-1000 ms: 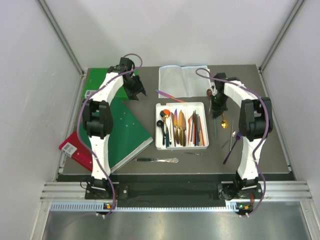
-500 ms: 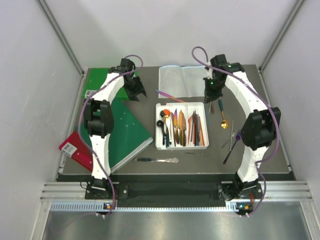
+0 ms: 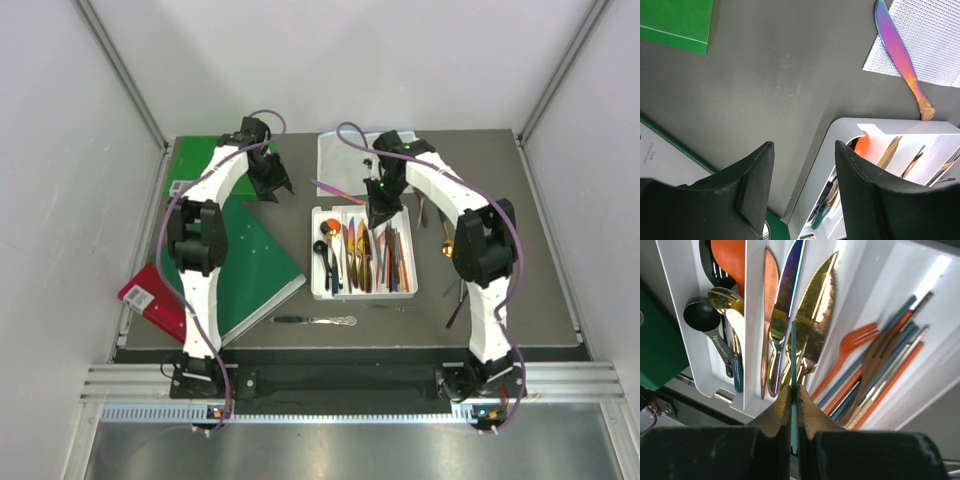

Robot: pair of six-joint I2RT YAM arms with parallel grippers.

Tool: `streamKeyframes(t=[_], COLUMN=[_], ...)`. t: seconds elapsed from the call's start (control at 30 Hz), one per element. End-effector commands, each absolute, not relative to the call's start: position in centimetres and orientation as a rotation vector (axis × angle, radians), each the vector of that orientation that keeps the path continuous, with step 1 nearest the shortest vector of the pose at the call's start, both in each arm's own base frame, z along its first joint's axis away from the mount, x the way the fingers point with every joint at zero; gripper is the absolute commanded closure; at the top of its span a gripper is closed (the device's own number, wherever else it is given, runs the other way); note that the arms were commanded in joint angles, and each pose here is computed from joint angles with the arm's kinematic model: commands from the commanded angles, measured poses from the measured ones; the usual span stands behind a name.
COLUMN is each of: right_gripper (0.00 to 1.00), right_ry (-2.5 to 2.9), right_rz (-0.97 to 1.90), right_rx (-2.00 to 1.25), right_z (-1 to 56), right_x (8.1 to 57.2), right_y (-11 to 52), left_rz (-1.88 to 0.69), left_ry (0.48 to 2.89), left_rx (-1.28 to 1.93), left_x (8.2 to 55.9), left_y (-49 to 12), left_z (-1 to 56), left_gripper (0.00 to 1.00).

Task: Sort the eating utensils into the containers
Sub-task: Place the knife in the storage box.

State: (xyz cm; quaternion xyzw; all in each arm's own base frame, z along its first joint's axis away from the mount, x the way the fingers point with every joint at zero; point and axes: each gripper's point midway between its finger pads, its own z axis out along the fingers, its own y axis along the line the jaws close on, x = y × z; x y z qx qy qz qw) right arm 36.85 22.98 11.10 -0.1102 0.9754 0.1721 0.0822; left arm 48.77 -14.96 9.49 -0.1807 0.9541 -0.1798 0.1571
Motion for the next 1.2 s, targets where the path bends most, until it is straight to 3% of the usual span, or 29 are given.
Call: streamKeyframes(t=[0.0, 0.4, 0.47, 0.5, 0.67, 0.8, 0.97, 1.17], right_gripper=[1.00, 0.99, 0.84, 0.81, 0.71, 0.69, 0.68, 0.69], right_ry=[2.901, 2.970, 2.993, 3.003, 2.963, 2.830, 2.654, 2.752], right_rz=[0.593, 0.607, 0.609, 0.613, 0.640, 0.651, 0.561, 0.164], right_rx=[-0.356, -0.356, -0.363, -0.371, -0.387, -0.373, -0.202, 0.051], right_z=[10.0, 6.5, 6.2, 6.0, 6.9, 11.3, 17.5, 14.6], right_x=[36.5, 36.6, 36.3, 36.0, 36.2, 37.8, 41.9, 42.8], right_y=[26.1, 27.0, 26.9, 26.9, 27.1, 26.7, 21.0, 8.1], left_rz=[-0.512, -0.496, -0.493, -0.495, -0.488, -0.492, -0.507, -0.526], left_ry=[2.698, 2.716, 2.725, 2.720, 2.721, 2.718, 2.712, 2.698], left_rx=[-0.506, -0.510, -0.517, -0.516, -0.518, -0.518, -0.520, -0.516], left_x=[48.8, 48.0, 47.8, 47.8, 47.5, 47.6, 47.9, 48.6], left_y=[-14.8, -14.5, -14.5, -14.5, -14.4, -14.4, -14.7, -15.1], left_z=[10.6, 10.0, 9.7, 9.9, 9.9, 9.9, 9.9, 10.3], left_gripper=[0.43, 0.43, 0.43, 0.44, 0.43, 0.43, 0.44, 0.43])
